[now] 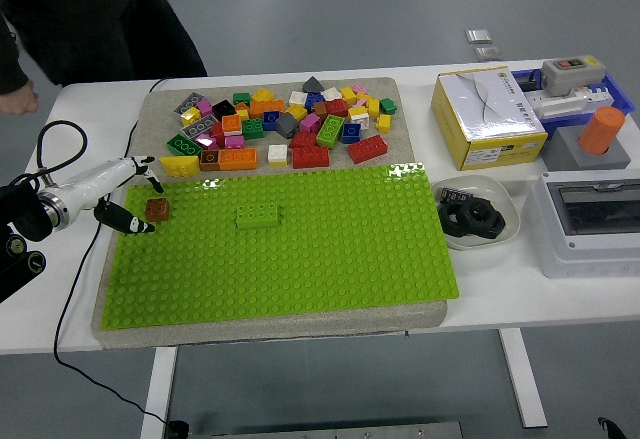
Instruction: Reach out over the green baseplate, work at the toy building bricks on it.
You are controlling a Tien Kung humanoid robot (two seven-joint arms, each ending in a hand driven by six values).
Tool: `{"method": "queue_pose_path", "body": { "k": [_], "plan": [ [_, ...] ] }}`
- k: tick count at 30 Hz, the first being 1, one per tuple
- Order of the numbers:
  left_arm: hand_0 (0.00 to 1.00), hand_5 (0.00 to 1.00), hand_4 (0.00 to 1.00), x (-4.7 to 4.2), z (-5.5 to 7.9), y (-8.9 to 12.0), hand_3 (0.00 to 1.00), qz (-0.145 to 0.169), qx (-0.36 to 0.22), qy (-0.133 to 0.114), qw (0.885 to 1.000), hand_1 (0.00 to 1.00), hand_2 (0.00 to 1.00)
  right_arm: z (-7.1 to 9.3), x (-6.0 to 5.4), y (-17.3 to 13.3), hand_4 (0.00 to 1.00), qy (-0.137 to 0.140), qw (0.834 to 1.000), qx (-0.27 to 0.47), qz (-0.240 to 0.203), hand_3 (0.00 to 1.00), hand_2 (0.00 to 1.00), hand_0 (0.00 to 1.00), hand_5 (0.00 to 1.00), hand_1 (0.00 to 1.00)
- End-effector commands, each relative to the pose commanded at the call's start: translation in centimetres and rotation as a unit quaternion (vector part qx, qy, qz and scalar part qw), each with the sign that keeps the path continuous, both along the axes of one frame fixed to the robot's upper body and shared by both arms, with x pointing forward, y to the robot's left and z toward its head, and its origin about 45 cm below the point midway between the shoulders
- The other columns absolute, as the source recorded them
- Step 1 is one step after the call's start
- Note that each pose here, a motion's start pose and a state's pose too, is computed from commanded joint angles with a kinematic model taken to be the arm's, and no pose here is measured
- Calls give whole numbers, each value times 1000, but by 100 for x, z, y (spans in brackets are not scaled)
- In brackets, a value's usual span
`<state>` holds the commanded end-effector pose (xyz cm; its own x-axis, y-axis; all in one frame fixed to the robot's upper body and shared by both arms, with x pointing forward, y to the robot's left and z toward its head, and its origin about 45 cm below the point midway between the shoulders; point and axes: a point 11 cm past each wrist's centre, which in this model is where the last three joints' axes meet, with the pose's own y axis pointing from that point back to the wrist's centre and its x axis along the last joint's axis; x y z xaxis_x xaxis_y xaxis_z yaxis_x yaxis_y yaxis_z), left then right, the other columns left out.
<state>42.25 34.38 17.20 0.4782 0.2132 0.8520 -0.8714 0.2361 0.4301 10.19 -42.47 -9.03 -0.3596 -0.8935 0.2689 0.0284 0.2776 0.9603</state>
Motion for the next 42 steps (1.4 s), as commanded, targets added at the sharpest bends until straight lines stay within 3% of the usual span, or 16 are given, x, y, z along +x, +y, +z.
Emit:
{"method": "queue_pose_path", "body": {
  "k": [15,42],
  "plan": [
    [998,114,912,56,-64,43,609,25,-20,15,999,998,998,6,25,-7,890,-4,1000,-3,4,798,721,690,980,674],
    [998,52,838,57,-159,52,576,40,-32,26,998,998,990,-3,13,-12,892,-10,1000,-7,8,797,718,679,981,670]
  ]
}}
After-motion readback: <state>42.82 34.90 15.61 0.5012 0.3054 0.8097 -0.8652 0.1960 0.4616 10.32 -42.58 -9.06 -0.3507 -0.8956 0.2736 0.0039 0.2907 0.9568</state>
